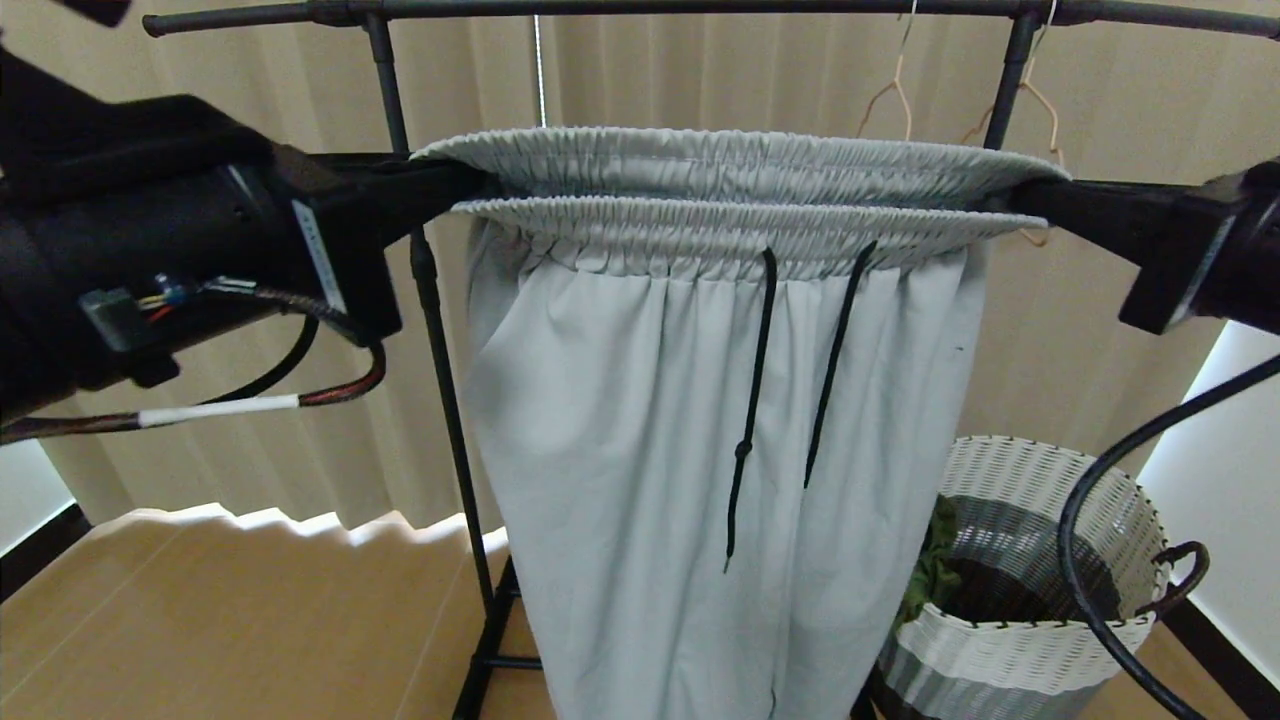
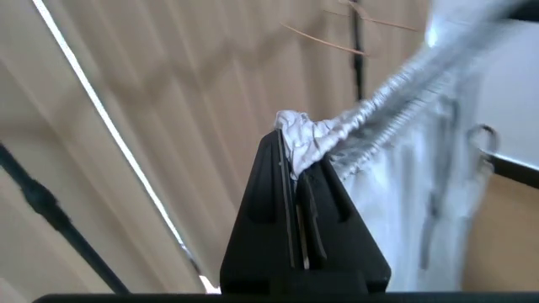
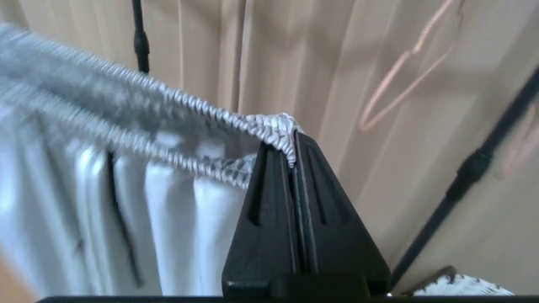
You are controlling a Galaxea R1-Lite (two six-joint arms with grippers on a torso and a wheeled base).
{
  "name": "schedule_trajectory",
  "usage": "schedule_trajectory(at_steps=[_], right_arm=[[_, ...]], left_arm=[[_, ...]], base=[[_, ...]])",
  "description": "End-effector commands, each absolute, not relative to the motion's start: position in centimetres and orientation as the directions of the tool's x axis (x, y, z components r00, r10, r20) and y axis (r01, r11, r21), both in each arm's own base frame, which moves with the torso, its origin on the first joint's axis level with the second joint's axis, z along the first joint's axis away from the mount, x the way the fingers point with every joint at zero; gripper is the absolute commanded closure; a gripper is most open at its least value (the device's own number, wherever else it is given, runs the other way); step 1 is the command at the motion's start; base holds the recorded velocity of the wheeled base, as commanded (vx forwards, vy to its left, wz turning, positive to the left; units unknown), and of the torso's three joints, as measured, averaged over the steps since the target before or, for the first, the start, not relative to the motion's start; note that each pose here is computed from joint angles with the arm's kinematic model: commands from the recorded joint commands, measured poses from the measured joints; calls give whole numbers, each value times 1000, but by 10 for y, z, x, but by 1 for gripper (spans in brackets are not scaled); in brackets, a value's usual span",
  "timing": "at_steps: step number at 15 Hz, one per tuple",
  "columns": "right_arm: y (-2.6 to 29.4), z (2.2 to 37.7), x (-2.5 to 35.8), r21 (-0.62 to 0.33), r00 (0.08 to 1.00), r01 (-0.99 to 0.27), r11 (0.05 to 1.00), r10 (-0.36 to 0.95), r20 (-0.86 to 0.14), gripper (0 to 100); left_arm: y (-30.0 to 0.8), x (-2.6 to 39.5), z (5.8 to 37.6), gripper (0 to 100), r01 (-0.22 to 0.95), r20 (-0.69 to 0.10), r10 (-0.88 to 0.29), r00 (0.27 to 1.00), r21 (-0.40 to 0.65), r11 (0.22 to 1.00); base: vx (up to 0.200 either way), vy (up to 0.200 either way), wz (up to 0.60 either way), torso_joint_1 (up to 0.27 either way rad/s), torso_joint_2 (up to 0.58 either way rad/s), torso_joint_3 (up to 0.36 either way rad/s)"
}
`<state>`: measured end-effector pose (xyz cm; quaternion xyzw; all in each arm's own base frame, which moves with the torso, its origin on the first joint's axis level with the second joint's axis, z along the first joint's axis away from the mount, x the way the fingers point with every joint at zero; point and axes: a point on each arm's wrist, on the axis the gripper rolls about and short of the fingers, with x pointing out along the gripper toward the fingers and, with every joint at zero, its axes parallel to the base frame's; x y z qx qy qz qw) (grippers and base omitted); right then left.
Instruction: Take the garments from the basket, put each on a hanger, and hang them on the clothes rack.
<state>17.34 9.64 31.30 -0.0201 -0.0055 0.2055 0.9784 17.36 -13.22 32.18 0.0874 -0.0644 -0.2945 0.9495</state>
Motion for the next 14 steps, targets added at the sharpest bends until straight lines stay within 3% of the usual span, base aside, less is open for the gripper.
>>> schedule_trajectory(at_steps=[1, 11, 14], right_arm=[[83, 314, 150, -39, 914, -402, 915, 403, 38, 100], [76, 310, 136, -54, 908, -414, 909, 416, 40, 100], [78, 298, 138, -59, 907, -422, 905, 422, -5, 100]], left_arm=[[-145, 199, 317, 100, 533, 35, -550, 834, 205, 821], [-146, 201, 320, 100, 531, 44, -550, 834, 208, 822], [-144, 198, 310, 100, 536, 14, -550, 835, 209, 818]], base=[[0, 0, 0, 0, 0, 0], [0, 0, 0, 0, 0, 0], [0, 0, 0, 0, 0, 0]])
